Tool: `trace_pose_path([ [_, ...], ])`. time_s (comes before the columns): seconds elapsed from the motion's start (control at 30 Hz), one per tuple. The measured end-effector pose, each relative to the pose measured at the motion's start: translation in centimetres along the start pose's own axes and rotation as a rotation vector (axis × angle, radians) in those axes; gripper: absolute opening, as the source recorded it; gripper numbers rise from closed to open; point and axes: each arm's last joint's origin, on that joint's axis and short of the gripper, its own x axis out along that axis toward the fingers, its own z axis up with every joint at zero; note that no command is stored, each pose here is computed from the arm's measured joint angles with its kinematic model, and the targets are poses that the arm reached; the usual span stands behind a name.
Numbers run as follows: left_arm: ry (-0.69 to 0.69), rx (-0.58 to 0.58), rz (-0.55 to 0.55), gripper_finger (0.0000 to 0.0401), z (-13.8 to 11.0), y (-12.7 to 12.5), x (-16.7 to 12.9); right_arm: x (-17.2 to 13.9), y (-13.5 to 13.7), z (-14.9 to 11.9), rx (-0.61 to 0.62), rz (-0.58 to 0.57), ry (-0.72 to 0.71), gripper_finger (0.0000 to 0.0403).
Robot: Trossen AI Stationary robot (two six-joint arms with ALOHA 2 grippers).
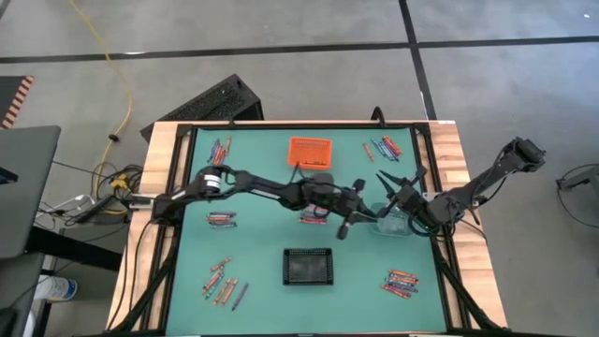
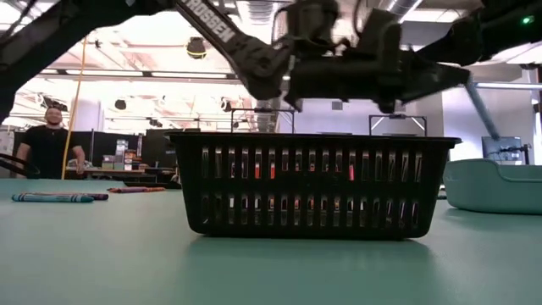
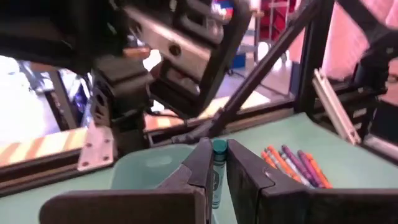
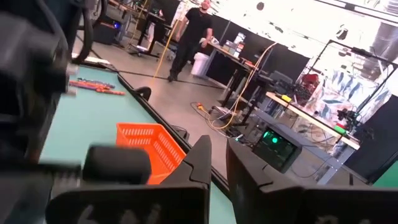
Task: Sort crayons
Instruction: Put the blue crayon into the blue bin, then put the orange crayon into the orange bin
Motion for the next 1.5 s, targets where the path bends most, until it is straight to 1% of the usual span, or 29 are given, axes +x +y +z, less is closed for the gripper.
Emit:
trace_pose_path([
  [0.17,0.036,0.058,0.005,0.0022,0.1,0.7,0.8,0.0,0.0,0.0,0.004,0.0,0.0,0.0049],
  [0.27,0.068,0.105,0.04,0.0022,-0.2,0.8,0.8,0.0,0.0,0.0,0.004,0.0,0.0,0.0049],
  [0.33,0.095,0.111,0.073,0.0022,-0.4,0.9,0.8,0.0,0.0,0.0,0.004,0.0,0.0,0.0049],
  [0.43,0.146,0.098,0.081,0.003,-0.9,1.0,0.7,0.0,0.0,0.0,0.005,0.0,0.0,0.0049],
  [0.57,0.162,0.111,0.042,0.0064,-1.2,0.9,0.7,0.0,0.0,0.0,0.007,0.002,-0.001,0.0049],
  [0.67,0.17,0.111,0.038,0.0098,-0.7,0.8,0.6,0.0,0.0,0.0,0.008,0.003,-0.001,0.0049],
  [0.77,0.201,0.085,0.04,0.0131,0.6,1.0,0.2,0.0,0.0,0.0,0.006,0.004,-0.001,0.0049],
  [0.83,0.237,0.074,0.043,0.0148,2.2,1.3,-0.5,0.0,0.1,-0.1,0.009,0.005,0.0,0.0049],
  [0.93,0.358,0.084,0.041,0.0162,4.6,1.5,-2.0,0.0,0.1,-0.2,0.006,0.007,0.002,0.0049],
  [1.03,0.538,0.071,0.089,0.0166,6.6,1.5,-4.1,0.0,0.1,-0.3,0.018,0.011,0.004,0.0049],
  [1.1,0.666,0.046,0.13,0.0166,7.9,1.3,-5.8,0.0,0.3,-0.5,0.02,0.041,0.004,0.0049],
  [1.23,0.918,-0.017,0.282,0.0166,10.2,0.3,-9.1,0.0,0.9,-1.1,-0.011,0.174,-0.005,0.0049],
  [1.33,1.092,-0.056,0.385,0.0167,11.1,-0.8,-11.3,0.0,1.1,-1.1,-0.003,0.232,-0.02,0.0049],
  [1.4,1.145,-0.071,0.431,0.0167,11.5,-1.7,-12.6,-0.1,1.1,-1.0,0.007,0.252,-0.027,0.0049],
  [1.5,1.153,-0.089,0.484,0.0167,12.2,-3.7,-14.7,-0.1,1.2,-0.9,0.023,0.271,-0.032,0.0049],
])
